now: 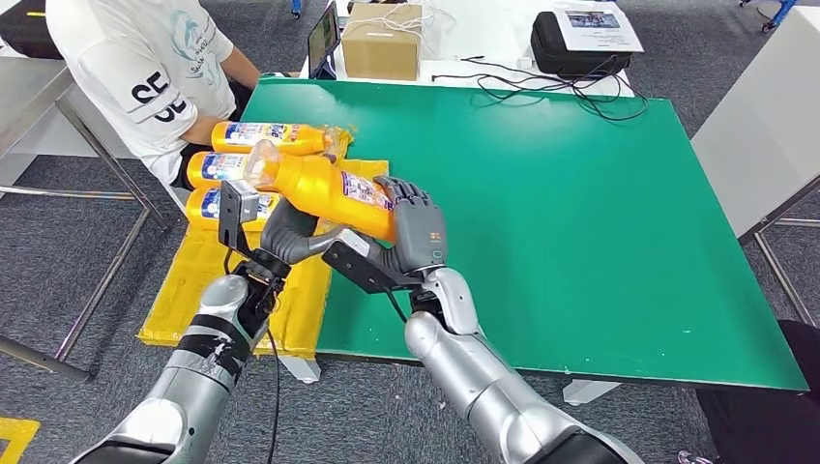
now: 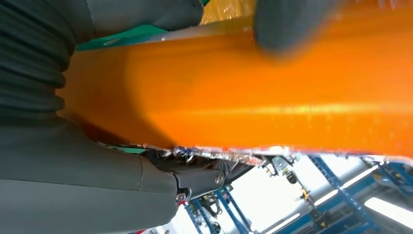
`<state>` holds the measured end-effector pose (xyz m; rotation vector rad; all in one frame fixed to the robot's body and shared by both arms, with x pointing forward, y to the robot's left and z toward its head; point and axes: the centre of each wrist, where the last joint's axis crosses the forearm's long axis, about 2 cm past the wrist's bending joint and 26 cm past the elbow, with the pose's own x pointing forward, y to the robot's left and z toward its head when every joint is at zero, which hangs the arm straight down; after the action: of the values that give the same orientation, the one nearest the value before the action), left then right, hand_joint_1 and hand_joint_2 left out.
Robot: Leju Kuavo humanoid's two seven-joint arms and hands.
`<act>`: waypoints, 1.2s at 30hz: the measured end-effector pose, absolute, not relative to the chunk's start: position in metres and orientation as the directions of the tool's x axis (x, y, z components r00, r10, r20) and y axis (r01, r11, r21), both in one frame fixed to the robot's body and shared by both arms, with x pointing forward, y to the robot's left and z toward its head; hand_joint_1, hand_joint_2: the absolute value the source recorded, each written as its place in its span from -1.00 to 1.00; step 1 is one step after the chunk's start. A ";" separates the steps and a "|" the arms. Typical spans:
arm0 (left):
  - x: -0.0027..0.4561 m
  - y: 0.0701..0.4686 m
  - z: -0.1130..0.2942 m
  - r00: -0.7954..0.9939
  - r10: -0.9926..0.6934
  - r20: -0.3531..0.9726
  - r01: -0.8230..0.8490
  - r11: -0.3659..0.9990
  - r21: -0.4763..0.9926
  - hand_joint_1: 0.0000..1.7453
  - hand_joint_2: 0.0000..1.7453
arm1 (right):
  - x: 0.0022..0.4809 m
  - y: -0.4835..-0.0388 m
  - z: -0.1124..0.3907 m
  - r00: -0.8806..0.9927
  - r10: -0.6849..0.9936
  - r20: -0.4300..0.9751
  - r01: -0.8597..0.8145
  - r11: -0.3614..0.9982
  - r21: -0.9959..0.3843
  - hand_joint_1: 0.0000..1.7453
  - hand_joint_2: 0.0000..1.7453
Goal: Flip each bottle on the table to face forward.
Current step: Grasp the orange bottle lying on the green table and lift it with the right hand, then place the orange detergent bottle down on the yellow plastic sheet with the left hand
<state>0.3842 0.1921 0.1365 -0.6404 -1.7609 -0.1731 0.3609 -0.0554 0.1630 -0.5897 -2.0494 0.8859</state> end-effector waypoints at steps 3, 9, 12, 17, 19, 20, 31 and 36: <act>0.384 0.188 0.141 -0.145 0.382 0.913 0.547 0.800 -0.248 -1.00 1.00 | 0.358 -0.052 0.160 -0.575 0.659 0.485 0.079 0.634 -0.769 1.00 1.00; 0.380 0.183 0.145 -0.135 0.423 0.896 0.592 0.760 -0.270 -1.00 1.00 | 0.353 -0.051 0.151 -0.588 0.652 0.478 0.066 0.628 -0.775 1.00 1.00; 0.375 0.185 0.143 -0.126 0.431 0.893 0.613 0.742 -0.272 -1.00 1.00 | 0.351 -0.054 0.146 -0.589 0.655 0.474 0.072 0.627 -0.776 1.00 1.00; 0.365 0.190 0.137 -0.118 0.430 0.895 0.623 0.734 -0.271 -1.00 1.00 | 0.348 -0.066 0.134 -0.577 0.673 0.464 0.075 0.609 -0.790 1.00 1.00; 0.363 0.189 0.137 -0.114 0.425 0.898 0.621 0.736 -0.270 0.00 1.00 | 0.346 -0.066 0.130 -0.578 0.676 0.457 0.073 0.600 -0.796 1.00 1.00; 0.362 0.189 0.137 -0.113 0.422 0.899 0.619 0.738 -0.269 0.50 1.00 | 0.344 -0.066 0.128 -0.579 0.677 0.455 0.071 0.597 -0.799 1.00 1.00; 0.352 0.187 0.134 -0.139 0.372 0.918 0.540 0.805 -0.245 1.00 1.00 | 0.337 -0.063 0.124 -0.564 0.686 0.460 0.066 0.593 -0.803 1.00 1.00; 0.351 0.187 0.134 -0.143 0.350 0.926 0.515 0.825 -0.232 1.00 1.00 | 0.335 -0.062 0.123 -0.556 0.687 0.468 0.063 0.596 -0.800 0.61 1.00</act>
<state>0.3512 0.1869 0.1336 -0.6689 -1.7538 -0.1638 0.3348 -0.0620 0.1228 -0.5943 -2.0029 0.9638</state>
